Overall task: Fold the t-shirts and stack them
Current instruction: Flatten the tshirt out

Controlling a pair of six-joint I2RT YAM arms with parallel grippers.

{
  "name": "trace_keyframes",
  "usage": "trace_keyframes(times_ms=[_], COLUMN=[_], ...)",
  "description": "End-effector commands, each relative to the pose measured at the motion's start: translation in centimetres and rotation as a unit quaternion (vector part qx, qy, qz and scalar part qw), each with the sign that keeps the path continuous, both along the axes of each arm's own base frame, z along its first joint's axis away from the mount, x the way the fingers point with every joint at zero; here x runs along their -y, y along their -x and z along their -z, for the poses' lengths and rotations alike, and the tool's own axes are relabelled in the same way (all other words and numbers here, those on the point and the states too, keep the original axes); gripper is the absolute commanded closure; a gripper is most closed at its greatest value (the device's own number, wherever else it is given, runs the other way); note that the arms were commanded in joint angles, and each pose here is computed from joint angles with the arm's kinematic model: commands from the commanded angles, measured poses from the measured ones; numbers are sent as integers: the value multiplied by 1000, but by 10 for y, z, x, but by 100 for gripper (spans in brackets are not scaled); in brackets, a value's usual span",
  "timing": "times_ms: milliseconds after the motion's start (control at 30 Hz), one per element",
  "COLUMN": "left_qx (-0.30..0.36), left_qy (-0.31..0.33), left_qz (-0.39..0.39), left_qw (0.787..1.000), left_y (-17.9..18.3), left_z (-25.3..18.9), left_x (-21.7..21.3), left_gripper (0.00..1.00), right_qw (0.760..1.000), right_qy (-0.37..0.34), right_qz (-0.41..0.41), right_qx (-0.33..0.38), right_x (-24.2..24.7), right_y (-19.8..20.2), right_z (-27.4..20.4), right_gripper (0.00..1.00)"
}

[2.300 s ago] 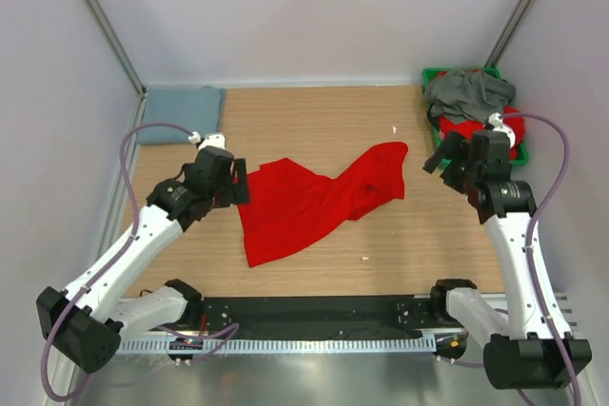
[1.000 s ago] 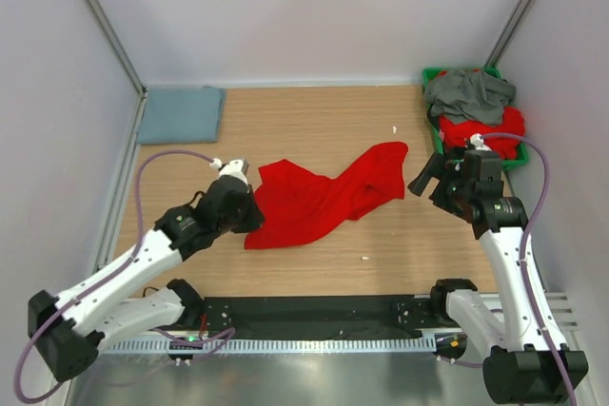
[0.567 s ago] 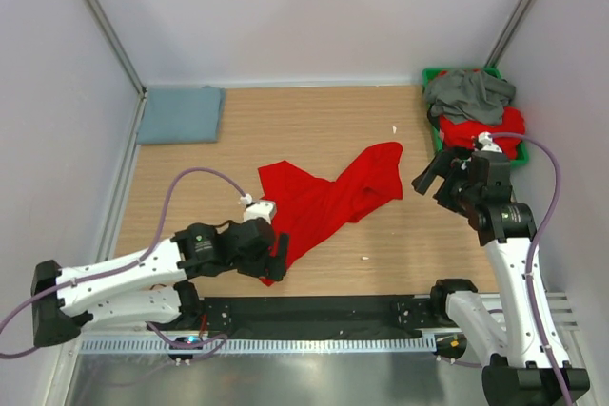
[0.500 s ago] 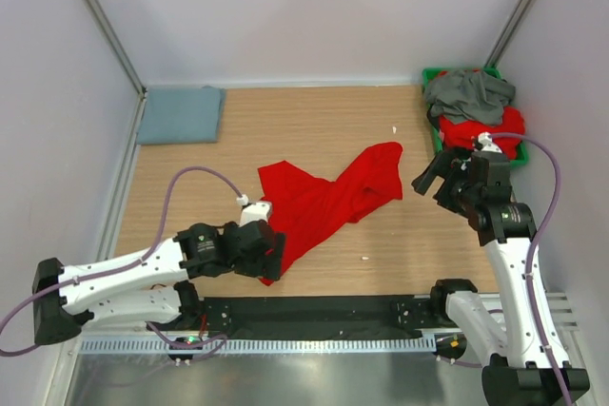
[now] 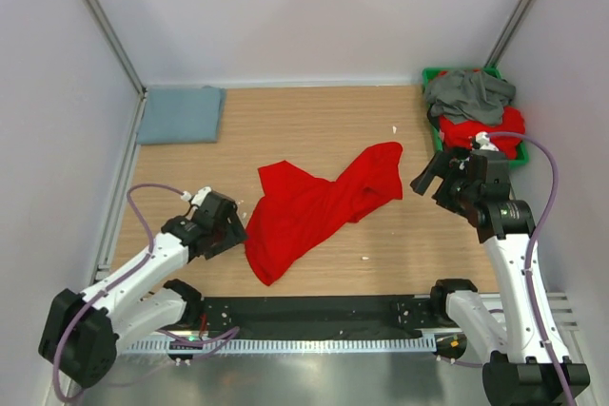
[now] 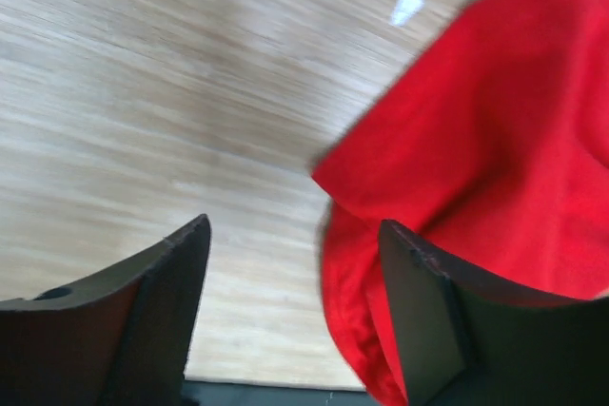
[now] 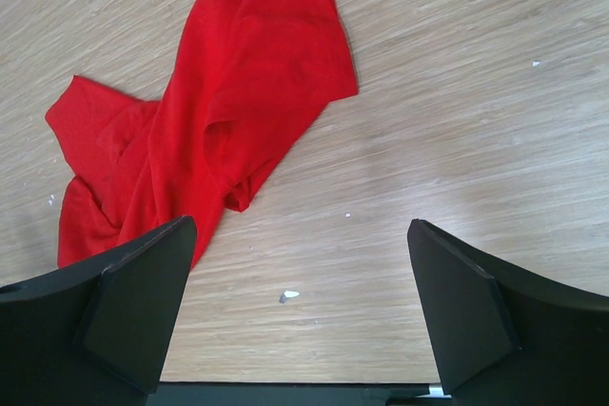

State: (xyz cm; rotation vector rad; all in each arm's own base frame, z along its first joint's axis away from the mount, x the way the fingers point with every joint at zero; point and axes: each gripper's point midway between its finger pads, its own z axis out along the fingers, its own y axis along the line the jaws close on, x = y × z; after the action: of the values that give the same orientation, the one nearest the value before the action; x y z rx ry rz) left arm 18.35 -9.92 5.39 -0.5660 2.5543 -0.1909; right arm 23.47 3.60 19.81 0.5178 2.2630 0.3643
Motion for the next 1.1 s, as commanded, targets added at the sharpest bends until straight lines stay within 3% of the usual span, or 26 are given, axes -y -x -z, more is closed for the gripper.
trace_keyframes(times_ms=[0, 333, 500, 533, 667, 900, 1000, 1067], left_qx=[18, -3, -12, -11, -3, 27, 81, 148], left_qy=[84, 78, 97, 99, 102, 78, 63, 75], left_qz=[-13, -26, -19, -17, -11, 10, 47, 81], left_qw=[996, 997, 995, 995, 995, 997, 994, 983], left_y=[-21, -28, -26, -26, -27, -32, -43, -53], left_z=[11, 42, 44, 44, 39, 4, -46, -102], left_x=[20, 21, 29, 29, 30, 23, 21, 28], left_gripper=[30, 42, 53, 57, 100, 100, 100, 100], right_qw=[999, 999, 999, 999, 999, 999, 999, 999], right_qy=[0, -1, 0, 0, 0, 3, 3, 1], right_qz=[-21, -35, -35, -36, -35, -31, -27, -25], right_qx=[24, 25, 21, 21, 24, 26, 26, 25], right_x=[-5, -8, -8, -8, -8, -7, -6, -6], right_y=[-1, -1, -2, -2, -2, -3, -4, -6], right_z=[-13, -12, -10, -10, -11, -11, -11, -11], right_gripper=[0, 0, 0, 0, 0, 0, 0, 0])
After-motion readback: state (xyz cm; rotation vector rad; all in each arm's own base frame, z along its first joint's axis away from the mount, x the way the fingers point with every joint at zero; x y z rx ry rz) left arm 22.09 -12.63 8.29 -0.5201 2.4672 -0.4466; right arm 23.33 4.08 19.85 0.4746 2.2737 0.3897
